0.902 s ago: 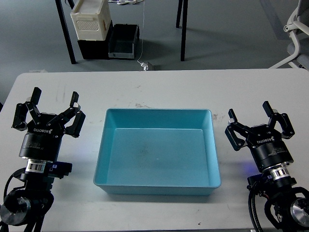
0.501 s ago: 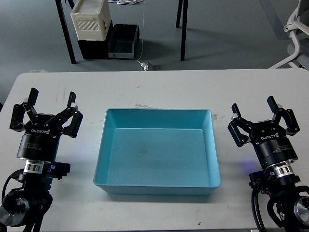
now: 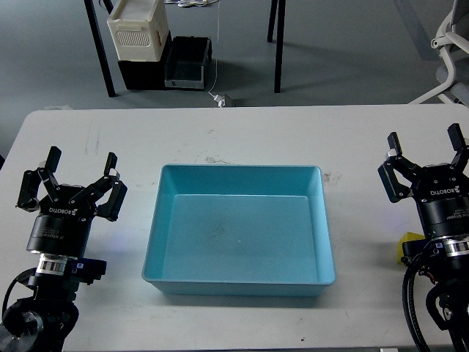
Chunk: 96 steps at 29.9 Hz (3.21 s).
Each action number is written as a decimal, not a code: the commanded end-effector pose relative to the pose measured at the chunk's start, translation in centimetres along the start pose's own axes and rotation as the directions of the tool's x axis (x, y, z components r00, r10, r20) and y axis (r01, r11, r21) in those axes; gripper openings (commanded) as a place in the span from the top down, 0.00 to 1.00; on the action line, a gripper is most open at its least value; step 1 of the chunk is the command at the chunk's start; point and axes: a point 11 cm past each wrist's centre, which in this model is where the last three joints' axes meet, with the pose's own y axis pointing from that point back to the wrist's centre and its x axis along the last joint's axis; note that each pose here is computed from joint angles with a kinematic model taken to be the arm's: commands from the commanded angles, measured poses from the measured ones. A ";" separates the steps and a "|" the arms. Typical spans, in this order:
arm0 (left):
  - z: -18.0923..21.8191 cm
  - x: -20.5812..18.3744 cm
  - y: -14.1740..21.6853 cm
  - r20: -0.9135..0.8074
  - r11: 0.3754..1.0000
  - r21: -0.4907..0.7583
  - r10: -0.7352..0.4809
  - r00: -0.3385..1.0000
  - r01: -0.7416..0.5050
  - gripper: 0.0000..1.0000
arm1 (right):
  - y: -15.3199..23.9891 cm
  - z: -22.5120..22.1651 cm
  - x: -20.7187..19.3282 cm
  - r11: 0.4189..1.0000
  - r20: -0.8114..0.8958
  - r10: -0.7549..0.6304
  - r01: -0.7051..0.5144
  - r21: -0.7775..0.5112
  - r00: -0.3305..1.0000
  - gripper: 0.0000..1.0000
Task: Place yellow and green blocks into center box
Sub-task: 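Move the right gripper outward toward the yellow cube, then lower the right gripper onto the yellow cube and close on it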
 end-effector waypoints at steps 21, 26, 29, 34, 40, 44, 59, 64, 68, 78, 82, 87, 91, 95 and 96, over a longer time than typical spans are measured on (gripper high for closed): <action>0.0 -0.3 -0.2 -0.001 1.000 -0.007 -0.012 1.000 0.012 0.00 | -1.9 -7.5 -2.9 0.885 -0.692 0.008 -0.327 -0.331 0.722 0.00; -0.1 -0.4 -0.3 -0.001 1.000 -0.004 -0.013 1.000 0.013 0.00 | -1.8 -6.4 -3.1 0.805 -0.819 -0.121 -0.428 -0.411 0.561 0.00; -0.1 -0.4 -0.3 -0.001 1.000 -0.004 -0.013 1.000 0.013 0.00 | -1.8 -6.1 -3.1 0.739 -0.887 -0.238 -0.519 -0.430 0.397 0.00; -0.1 -0.4 -0.3 0.000 1.000 -0.004 -0.015 1.000 0.015 0.00 | -1.7 -6.6 -3.0 0.617 -0.894 -0.416 -0.671 -0.412 0.167 0.00; -0.2 -0.3 -0.4 -0.002 1.000 -0.001 -0.014 1.000 0.014 0.00 | -2.5 -7.5 -3.6 0.493 -0.783 -0.620 -0.804 -0.334 -0.055 0.00; -0.1 -0.3 -0.4 -0.001 1.000 -0.005 -0.013 1.000 0.013 0.00 | -1.7 -6.4 -2.2 0.368 -0.598 -0.792 -0.879 -0.304 -0.125 0.00; -0.1 -0.1 -0.3 -0.002 1.000 -0.005 -0.006 1.000 0.006 0.00 | 1.9 -6.5 0.9 0.178 -0.280 -0.953 -0.964 -0.199 -0.118 0.00; -0.2 0.0 -0.3 -0.003 1.000 -0.004 -0.003 1.000 0.003 0.00 | 2.2 -6.9 1.4 0.174 -0.255 -0.959 -0.969 -0.174 -0.126 0.00; -0.5 0.3 -0.2 -0.008 1.000 0.004 0.005 1.000 -0.005 0.00 | 2.5 -7.0 1.7 0.166 -0.262 -0.958 -0.971 -0.170 -0.118 0.00; -0.5 0.5 -0.2 -0.010 1.000 0.005 0.012 1.000 -0.012 0.00 | 2.0 -6.2 3.9 0.157 -0.295 -0.950 -0.971 -0.181 -0.098 0.00; -0.5 0.6 -0.1 -0.010 1.000 0.005 0.013 1.000 -0.013 0.00 | 2.3 -5.5 4.6 0.143 -0.299 -0.951 -0.970 -0.195 -0.080 0.00; -0.5 0.6 -0.1 -0.010 1.000 0.005 0.013 1.000 -0.013 0.00 | 2.8 -5.2 5.1 0.126 -0.295 -0.953 -0.972 -0.200 -0.063 0.00; -0.5 0.6 -0.1 -0.010 1.000 0.005 0.013 1.000 -0.013 0.00 | 3.1 -5.2 5.3 0.120 -0.296 -0.954 -0.972 -0.200 -0.056 0.01; -0.6 0.6 -0.1 -0.010 1.000 0.008 0.015 1.000 -0.015 0.00 | 3.2 -5.1 5.2 0.121 -0.284 -0.957 -0.973 -0.198 -0.061 0.42; -0.6 0.6 -0.1 -0.010 1.000 0.008 0.015 1.000 -0.015 0.00 | 3.1 -5.2 5.2 0.123 -0.283 -0.957 -0.973 -0.196 -0.064 0.59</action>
